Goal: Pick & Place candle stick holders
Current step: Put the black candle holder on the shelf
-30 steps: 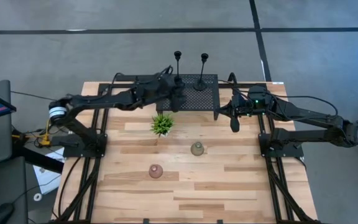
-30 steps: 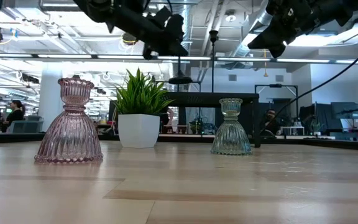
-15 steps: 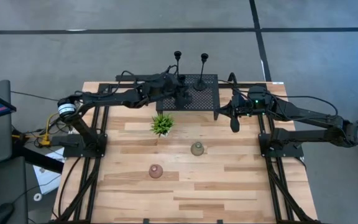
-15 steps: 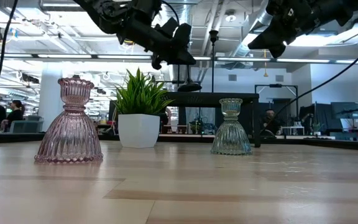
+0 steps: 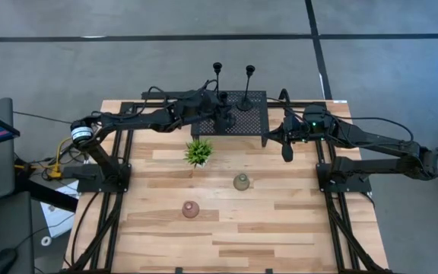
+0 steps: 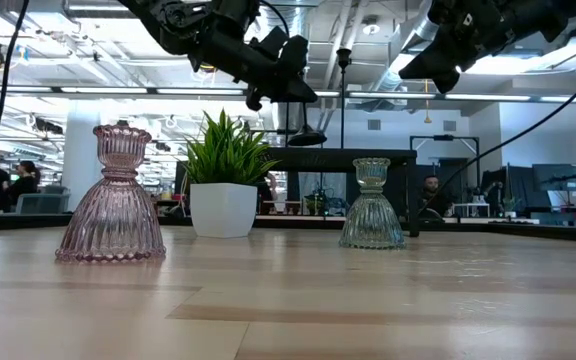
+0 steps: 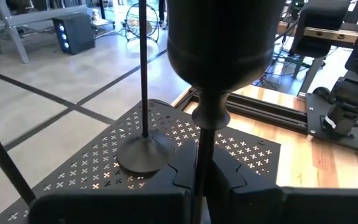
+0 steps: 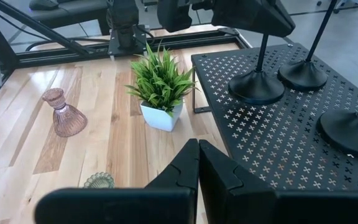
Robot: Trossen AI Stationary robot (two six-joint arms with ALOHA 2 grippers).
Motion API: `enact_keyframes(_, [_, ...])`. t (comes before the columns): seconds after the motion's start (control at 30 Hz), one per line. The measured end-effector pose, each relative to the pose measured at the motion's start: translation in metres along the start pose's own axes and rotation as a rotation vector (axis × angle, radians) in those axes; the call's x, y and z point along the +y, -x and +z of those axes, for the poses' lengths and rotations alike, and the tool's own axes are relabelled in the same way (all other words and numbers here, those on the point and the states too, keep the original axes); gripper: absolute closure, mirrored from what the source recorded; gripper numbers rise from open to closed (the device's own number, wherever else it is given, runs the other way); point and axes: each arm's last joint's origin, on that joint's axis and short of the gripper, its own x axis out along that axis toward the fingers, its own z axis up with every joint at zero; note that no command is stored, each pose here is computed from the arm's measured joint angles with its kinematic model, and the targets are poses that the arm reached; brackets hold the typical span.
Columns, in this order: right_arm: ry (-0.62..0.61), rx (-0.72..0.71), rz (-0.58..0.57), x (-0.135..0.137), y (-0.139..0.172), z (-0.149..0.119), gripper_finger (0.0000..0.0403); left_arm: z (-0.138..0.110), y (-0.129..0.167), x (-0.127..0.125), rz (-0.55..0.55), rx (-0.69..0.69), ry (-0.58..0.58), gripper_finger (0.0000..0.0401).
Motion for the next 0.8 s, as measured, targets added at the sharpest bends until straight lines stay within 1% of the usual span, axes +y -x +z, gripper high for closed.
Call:
enact_keyframes(0.13, [0.000, 0.000, 0.000, 0.000, 0.000, 0.000, 0.0403, 0.000, 0.000, 0.000, -0.001, -0.001, -0.007, 0.0390])
enact_keyframes(0.27, [0.001, -0.004, -0.002, 0.000, 0.000, 0.000, 0.0403, -0.002, -0.002, -0.003, -0.067, -0.001, -0.007, 0.0390])
enact_keyframes(0.37, [0.002, -0.011, -0.003, 0.000, 0.000, 0.001, 0.0403, -0.005, -0.005, -0.004, -0.081, 0.013, -0.008, 0.0390])
enact_keyframes(0.5, [0.003, -0.014, -0.004, 0.000, 0.000, 0.001, 0.0403, 0.001, -0.012, -0.002, -0.120, 0.002, -0.007, 0.0390])
enact_keyframes(0.53, [0.003, -0.014, -0.004, 0.000, 0.000, 0.001, 0.0403, 0.004, -0.014, -0.002, -0.123, -0.015, -0.008, 0.0390])
enact_keyframes(0.6, [0.003, -0.014, -0.004, 0.000, 0.000, 0.001, 0.0403, 0.004, -0.015, -0.002, -0.123, 0.016, -0.007, 0.0390])
enact_keyframes(0.8, [0.002, -0.009, -0.003, 0.000, 0.000, 0.001, 0.0403, 0.003, -0.014, -0.003, -0.091, 0.044, -0.008, 0.0390])
